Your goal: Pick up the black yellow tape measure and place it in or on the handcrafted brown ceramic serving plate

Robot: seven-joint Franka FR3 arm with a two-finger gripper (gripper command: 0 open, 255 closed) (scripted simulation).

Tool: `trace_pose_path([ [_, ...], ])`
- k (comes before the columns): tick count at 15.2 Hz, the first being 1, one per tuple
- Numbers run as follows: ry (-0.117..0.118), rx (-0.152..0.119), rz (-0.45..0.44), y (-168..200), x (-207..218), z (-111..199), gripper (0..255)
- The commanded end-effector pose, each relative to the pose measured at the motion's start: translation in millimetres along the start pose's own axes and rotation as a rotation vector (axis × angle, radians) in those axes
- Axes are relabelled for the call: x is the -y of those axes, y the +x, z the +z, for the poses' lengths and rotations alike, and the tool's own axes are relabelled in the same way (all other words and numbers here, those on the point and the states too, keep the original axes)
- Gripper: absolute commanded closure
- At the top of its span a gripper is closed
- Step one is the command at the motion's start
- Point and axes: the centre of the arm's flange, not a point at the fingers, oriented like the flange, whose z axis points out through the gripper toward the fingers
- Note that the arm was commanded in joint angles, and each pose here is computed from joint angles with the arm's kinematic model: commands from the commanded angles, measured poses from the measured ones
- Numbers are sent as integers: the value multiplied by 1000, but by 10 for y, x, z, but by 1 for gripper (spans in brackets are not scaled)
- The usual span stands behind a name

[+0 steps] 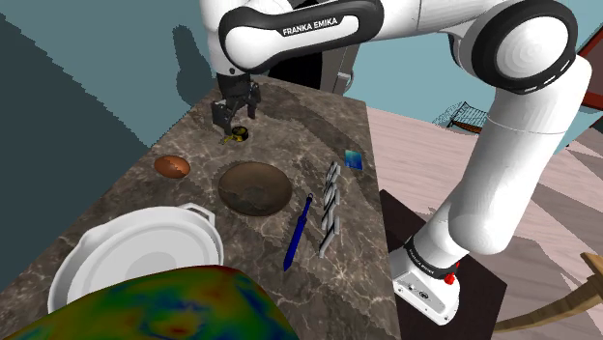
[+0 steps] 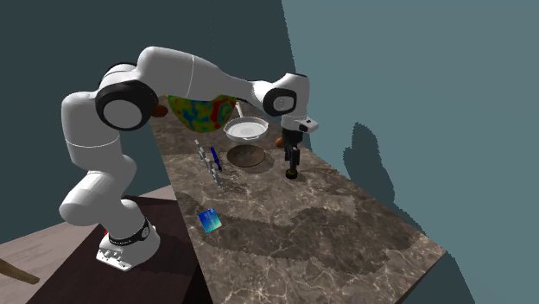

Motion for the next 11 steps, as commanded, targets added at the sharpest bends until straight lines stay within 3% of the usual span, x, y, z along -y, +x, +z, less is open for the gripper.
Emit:
trace_pose_path([
  [1, 0, -1, 0, 14, 9, 100, 0],
  [5, 0, -1, 0, 14, 9, 288, 0],
  [11, 0, -1, 0, 14, 9, 288, 0],
])
